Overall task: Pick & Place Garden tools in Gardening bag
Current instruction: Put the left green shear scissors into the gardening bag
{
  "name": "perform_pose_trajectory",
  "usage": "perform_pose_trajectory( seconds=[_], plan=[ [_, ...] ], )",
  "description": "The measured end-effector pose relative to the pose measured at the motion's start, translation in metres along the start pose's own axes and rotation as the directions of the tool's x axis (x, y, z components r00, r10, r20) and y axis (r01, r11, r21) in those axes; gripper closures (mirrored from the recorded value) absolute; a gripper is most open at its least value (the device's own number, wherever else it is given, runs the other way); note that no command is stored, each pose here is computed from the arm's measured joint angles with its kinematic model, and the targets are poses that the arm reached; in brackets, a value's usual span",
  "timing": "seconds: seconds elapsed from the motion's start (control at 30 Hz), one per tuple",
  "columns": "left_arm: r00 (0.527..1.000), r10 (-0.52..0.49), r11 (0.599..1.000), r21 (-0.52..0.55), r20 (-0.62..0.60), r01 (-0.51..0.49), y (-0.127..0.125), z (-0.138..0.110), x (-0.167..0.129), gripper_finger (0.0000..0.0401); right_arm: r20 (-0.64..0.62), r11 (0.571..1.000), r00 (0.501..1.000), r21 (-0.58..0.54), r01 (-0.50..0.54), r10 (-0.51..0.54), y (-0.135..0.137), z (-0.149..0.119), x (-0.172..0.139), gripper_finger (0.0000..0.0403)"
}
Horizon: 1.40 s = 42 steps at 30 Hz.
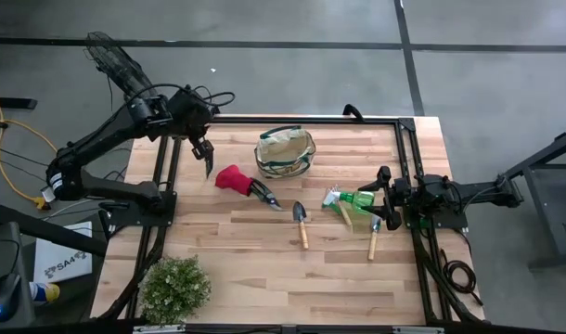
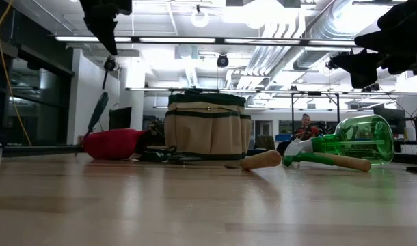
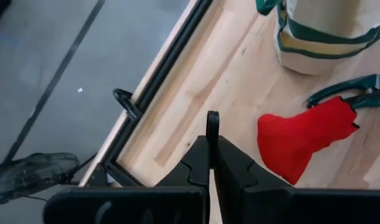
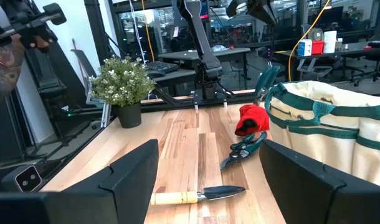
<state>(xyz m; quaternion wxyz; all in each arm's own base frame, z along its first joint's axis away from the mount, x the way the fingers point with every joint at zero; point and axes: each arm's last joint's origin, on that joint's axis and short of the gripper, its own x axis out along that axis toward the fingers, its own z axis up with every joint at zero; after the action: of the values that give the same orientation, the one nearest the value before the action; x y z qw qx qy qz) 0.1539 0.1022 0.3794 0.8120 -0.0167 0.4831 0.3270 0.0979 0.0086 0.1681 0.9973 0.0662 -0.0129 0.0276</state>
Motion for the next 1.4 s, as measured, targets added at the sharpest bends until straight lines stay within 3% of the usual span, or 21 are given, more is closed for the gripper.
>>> perform_pose_trajectory(
  seconds=[0.47, 0.97, 1.4],
  plan=[
    [0.996, 0.000, 1.000, 0.026, 0.092, -0.002, 0.003, 0.010, -0.007, 0.0401, 0.000, 1.000, 1.000, 0.000, 0.000, 0.000, 0.000, 0.000, 0.000, 0.0131],
    [0.965, -0.075, 0.997, 0.045, 0.251, 0.065, 0.002, 0.024, -0.010, 0.0401, 0.000, 1.000, 1.000, 0.000, 0.000, 0.000, 0.000, 0.000, 0.000, 0.0131],
    [0.905, -0.138, 0.989, 0.107, 0.403, 0.104, -0.019, 0.039, -0.021, 0.0401, 0.000, 1.000, 1.000, 0.000, 0.000, 0.000, 0.000, 0.000, 0.000, 0.0131]
  ],
)
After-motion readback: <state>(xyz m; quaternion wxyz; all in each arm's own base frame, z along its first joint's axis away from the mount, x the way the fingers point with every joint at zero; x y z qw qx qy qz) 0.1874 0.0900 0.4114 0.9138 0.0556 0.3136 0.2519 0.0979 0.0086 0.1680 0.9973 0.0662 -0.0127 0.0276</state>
